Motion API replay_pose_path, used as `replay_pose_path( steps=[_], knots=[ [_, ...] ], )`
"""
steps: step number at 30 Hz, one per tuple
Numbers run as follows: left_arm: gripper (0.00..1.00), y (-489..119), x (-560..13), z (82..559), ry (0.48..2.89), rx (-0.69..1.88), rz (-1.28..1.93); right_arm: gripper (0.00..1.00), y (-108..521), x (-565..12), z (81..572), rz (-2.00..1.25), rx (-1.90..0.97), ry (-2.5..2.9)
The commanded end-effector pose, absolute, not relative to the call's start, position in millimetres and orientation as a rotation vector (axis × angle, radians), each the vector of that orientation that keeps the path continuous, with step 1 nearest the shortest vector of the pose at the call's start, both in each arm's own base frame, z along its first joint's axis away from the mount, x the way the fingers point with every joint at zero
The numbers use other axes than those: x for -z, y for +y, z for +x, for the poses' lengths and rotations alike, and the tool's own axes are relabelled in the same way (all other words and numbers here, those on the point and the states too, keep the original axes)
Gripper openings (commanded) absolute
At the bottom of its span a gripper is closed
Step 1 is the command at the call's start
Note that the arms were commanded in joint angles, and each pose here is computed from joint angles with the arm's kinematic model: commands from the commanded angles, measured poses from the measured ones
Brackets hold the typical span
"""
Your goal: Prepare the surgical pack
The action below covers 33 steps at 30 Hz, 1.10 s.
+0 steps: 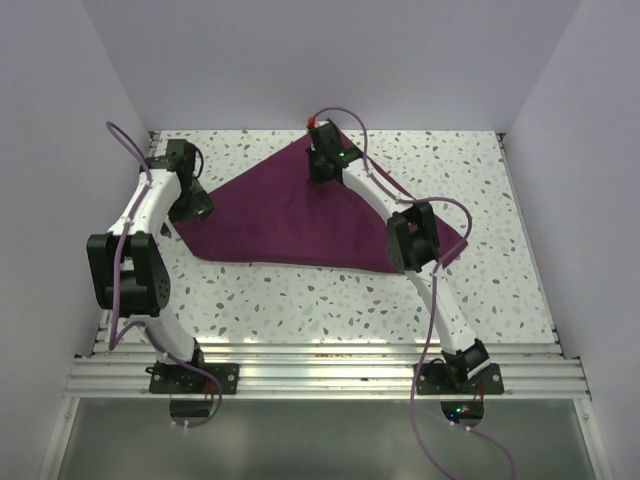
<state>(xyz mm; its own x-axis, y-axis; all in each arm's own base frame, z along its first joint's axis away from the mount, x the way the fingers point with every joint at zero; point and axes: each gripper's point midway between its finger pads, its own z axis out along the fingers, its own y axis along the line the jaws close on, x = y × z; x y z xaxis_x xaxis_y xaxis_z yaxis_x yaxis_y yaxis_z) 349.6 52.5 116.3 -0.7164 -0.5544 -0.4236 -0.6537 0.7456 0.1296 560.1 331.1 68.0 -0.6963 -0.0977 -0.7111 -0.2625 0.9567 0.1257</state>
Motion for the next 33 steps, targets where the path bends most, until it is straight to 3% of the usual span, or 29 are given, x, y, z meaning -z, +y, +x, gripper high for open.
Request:
replay_pose_path(
  steps=[1,16,17,18,22,25,28,29,30,33],
  knots=[
    [0.99,59,-124,366,2.527,-0.395,-0.952,0.00,327,-84,580,-0.212,-0.290,2.264],
    [1.00,71,-110,411,2.544,-0.294,-1.012,0.01,327,-59,573,-0.195,-0.326,2.328],
    [1.00,73,-110,412,2.541,-0.295,-1.018,0.05,326,-59,571,-0.190,-0.324,2.340],
    [0.99,75,-110,412,2.542,-0.302,-1.018,0.18,326,-65,570,-0.177,-0.329,2.337],
    [0.99,96,-108,411,2.531,-0.345,-1.064,0.38,327,-97,568,-0.168,-0.359,2.310],
    [0.99,113,-102,409,2.526,-0.366,-1.114,0.45,327,-124,564,-0.174,-0.371,2.288],
    [0.99,127,-98,410,2.521,-0.333,-1.149,0.40,331,-139,558,-0.192,-0.421,2.277],
    [0.99,130,-98,411,2.519,-0.321,-1.154,0.34,333,-138,555,-0.202,-0.447,2.287],
    [0.99,130,-97,413,2.522,-0.283,-1.150,0.19,335,-134,553,-0.195,-0.454,2.301],
    [0.98,134,-97,420,2.514,-0.203,-1.132,0.07,342,-121,544,-0.198,-0.512,2.348]
  ],
)
